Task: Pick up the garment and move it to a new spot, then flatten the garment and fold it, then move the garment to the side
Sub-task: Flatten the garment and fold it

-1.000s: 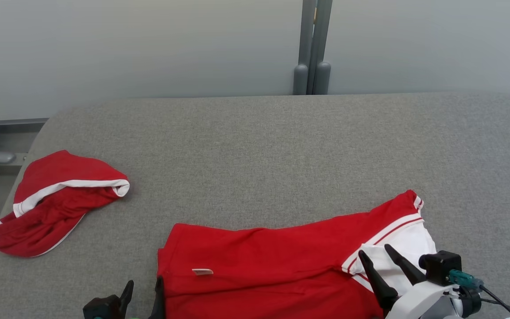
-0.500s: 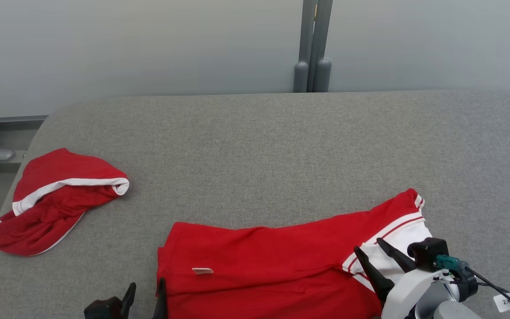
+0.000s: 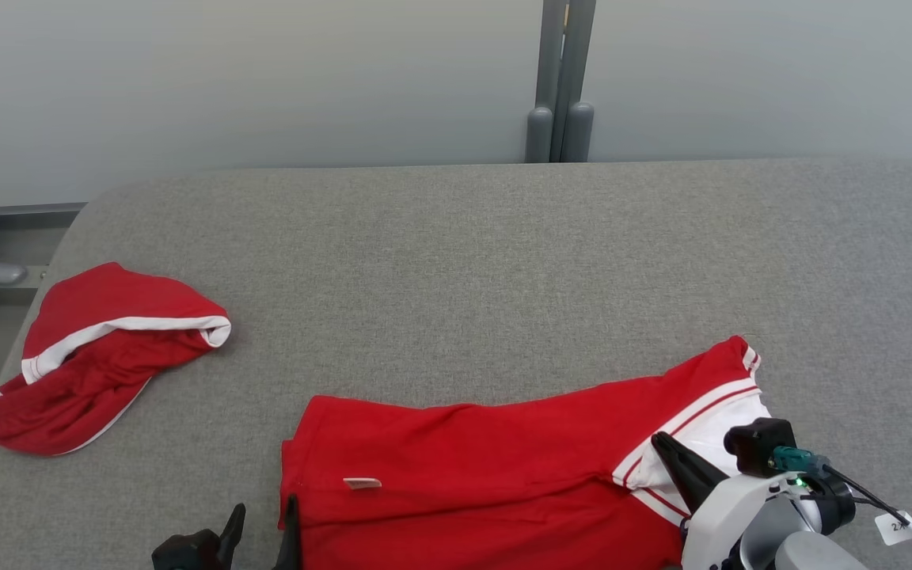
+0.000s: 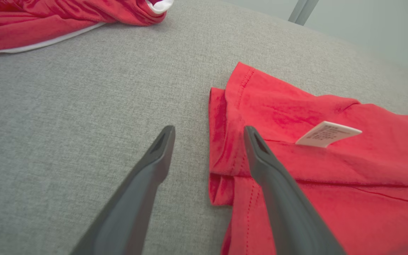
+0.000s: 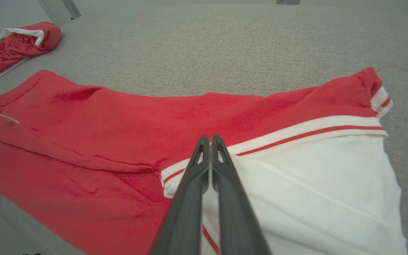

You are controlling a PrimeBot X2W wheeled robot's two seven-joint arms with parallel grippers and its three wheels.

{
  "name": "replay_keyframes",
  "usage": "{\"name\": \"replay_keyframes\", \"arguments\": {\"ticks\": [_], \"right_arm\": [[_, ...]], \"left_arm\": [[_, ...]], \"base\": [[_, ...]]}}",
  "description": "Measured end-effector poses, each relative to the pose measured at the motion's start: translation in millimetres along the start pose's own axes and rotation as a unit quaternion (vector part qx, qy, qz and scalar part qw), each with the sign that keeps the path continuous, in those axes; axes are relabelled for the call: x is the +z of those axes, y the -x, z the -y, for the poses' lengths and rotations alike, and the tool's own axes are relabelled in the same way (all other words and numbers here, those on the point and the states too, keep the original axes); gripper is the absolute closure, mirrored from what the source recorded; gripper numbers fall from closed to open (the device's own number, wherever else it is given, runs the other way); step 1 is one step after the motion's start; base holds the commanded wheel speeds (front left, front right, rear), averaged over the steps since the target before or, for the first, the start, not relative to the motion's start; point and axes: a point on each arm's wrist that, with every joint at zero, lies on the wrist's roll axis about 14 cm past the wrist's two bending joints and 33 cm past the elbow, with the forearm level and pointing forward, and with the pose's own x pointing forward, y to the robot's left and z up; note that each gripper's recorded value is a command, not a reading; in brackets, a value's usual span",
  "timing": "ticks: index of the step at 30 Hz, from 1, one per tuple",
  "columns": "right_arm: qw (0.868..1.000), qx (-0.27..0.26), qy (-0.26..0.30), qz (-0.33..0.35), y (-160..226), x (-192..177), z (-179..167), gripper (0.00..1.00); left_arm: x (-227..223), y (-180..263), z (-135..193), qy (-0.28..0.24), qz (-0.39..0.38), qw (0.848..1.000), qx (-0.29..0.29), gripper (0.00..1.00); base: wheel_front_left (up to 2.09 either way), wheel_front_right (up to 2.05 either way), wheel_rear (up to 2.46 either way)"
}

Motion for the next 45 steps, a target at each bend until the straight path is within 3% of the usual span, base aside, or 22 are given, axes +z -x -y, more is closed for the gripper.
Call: {"name": "replay_keyframes", "arguments": {"ticks": [19, 20, 21, 22, 23, 24, 25, 34, 45], "right_arm": [[0.996, -0.018, -0.051, 0.071, 37.9, -4.6, -4.2, 1.0], [0.996, -0.021, -0.052, 0.068, 40.6, -8.0, -3.2, 0.96], [0.996, -0.024, -0.053, 0.064, 43.5, -11.8, -2.3, 0.77], [0.996, -0.026, -0.054, 0.061, 45.9, -14.4, -1.9, 0.71], [0.996, -0.029, -0.057, 0.06, 47.9, -16.0, -1.4, 0.55], [0.996, -0.032, -0.059, 0.062, 49.5, -16.2, -0.1, 0.07], [0.996, -0.035, -0.06, 0.064, 51.3, -15.7, 0.6, 0.0], [0.992, -0.073, -0.069, 0.075, 81.3, -20.7, 13.9, 0.0], [0.985, -0.108, -0.029, 0.128, 70.2, 22.3, 48.5, 0.0]], "left_arm": [[1.3, -9.7, 12.2, -0.005, -0.003, 1.0, -0.021, 0.0], [1.0, -10.2, 12.8, -0.005, -0.004, 1.0, -0.022, 0.0], [0.7, -10.6, 13.4, -0.005, -0.004, 1.0, -0.023, 0.0], [0.6, -11.0, 14.0, -0.006, -0.005, 1.0, -0.024, 0.0], [0.5, -11.3, 14.5, -0.007, -0.005, 1.0, -0.025, 0.0], [0.6, -11.7, 15.0, -0.007, -0.005, 1.0, -0.026, 0.0], [0.7, -12.1, 15.4, -0.007, -0.005, 1.0, -0.027, 0.0], [1.4, -13.1, 17.3, -0.01, -0.005, 0.999, -0.031, 0.0], [0.1, -13.1, 22.0, -0.014, -0.007, 0.999, -0.038, 0.0]], "base": [[0.0, 0.0, 0.0], [0.0, 0.0, 0.0], [0.0, 0.0, 0.0], [0.0, 0.0, 0.0], [0.0, 0.0, 0.0], [0.0, 0.0, 0.0], [0.0, 0.0, 0.0], [0.0, 0.0, 0.0], [0.0, 0.0, 0.0]]}}
